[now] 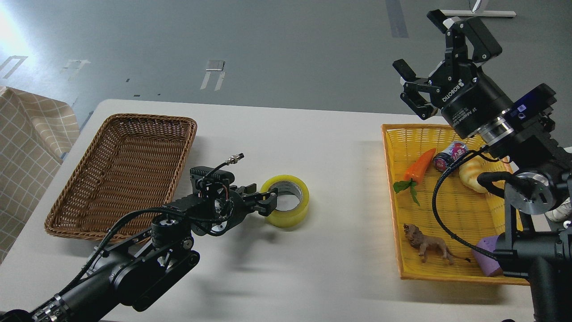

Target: Place and transfer tape with both arms

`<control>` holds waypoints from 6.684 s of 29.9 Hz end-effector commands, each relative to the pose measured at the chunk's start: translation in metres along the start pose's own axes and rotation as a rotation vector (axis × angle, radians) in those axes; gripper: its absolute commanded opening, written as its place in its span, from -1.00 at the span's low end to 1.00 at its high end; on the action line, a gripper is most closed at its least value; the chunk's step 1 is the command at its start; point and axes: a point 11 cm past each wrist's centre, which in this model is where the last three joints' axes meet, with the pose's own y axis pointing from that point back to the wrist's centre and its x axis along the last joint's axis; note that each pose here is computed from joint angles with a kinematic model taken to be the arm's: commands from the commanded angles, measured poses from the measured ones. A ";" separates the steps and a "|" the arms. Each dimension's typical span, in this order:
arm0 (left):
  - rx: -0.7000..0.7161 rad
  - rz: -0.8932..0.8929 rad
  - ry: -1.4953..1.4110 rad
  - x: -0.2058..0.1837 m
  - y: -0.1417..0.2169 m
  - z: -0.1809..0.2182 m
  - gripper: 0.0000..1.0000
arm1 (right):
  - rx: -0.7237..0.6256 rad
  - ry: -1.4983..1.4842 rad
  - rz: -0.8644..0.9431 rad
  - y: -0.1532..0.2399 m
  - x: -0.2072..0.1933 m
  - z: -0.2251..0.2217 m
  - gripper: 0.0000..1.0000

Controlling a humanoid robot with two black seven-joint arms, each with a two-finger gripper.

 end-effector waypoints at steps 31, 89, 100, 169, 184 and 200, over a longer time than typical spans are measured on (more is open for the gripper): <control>-0.017 0.079 -0.239 0.108 0.020 0.010 -0.59 | -0.040 -0.032 0.032 0.009 0.008 0.018 1.00; 0.353 -0.055 -0.299 0.075 0.168 -0.243 -0.53 | -0.056 -0.035 0.017 0.008 0.002 0.024 1.00; 0.344 -0.056 -0.254 0.070 0.170 -0.247 0.06 | -0.064 -0.039 0.019 0.010 0.002 0.027 1.00; -1.136 0.586 1.360 0.186 0.082 0.083 0.96 | -0.023 -0.009 -0.030 0.007 -0.015 0.013 1.00; -1.125 0.574 1.328 0.186 0.083 0.078 0.96 | -0.037 -0.014 -0.051 0.006 -0.022 0.016 1.00; -1.126 0.583 1.326 0.185 0.084 0.076 0.96 | -0.039 -0.014 -0.052 0.005 -0.022 0.017 1.00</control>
